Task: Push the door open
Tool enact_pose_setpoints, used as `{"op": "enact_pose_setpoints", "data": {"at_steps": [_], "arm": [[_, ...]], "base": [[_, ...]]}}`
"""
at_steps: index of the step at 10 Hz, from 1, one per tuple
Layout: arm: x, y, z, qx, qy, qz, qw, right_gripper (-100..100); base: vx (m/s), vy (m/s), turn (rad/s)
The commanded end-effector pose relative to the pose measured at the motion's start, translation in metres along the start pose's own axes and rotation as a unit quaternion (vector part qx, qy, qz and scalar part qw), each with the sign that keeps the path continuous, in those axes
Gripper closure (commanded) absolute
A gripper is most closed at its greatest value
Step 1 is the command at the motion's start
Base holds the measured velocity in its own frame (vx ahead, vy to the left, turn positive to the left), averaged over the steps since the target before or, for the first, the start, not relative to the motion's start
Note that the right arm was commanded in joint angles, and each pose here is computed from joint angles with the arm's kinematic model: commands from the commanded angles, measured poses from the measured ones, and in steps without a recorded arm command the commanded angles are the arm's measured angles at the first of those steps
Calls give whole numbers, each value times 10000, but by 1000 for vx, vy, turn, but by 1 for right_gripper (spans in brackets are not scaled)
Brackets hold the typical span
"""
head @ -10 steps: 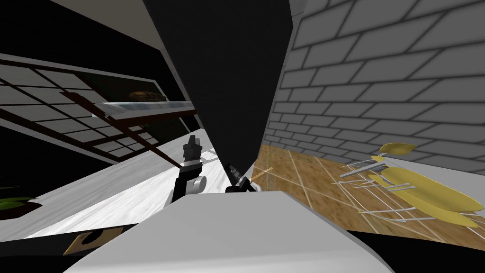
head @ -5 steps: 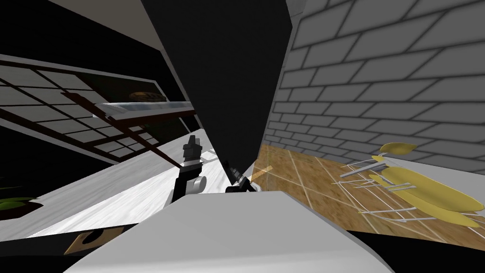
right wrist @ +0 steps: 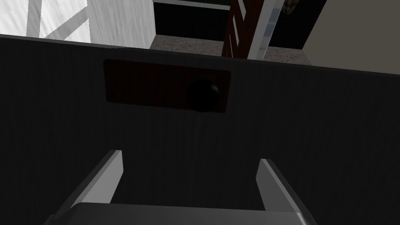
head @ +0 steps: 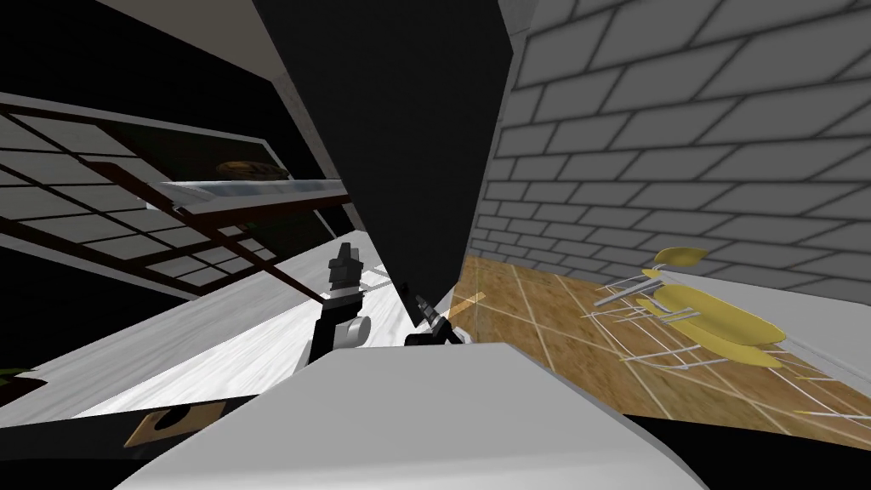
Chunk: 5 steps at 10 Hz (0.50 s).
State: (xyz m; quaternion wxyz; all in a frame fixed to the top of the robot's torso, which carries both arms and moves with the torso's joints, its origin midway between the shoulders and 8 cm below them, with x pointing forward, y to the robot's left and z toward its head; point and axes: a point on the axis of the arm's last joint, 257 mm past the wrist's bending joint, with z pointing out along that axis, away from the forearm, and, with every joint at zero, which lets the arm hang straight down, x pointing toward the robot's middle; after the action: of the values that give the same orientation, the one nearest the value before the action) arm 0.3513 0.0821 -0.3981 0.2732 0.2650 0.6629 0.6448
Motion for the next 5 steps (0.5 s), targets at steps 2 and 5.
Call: {"op": "enact_pose_setpoints", "data": {"at_steps": [2,5], "arm": [[-8,25,16,-40,-65,46,10000,-100],[-137,-41,-41,41,-122,-57,9999,-100]], "base": [[-156,-31,-78],[98,103,23]]}}
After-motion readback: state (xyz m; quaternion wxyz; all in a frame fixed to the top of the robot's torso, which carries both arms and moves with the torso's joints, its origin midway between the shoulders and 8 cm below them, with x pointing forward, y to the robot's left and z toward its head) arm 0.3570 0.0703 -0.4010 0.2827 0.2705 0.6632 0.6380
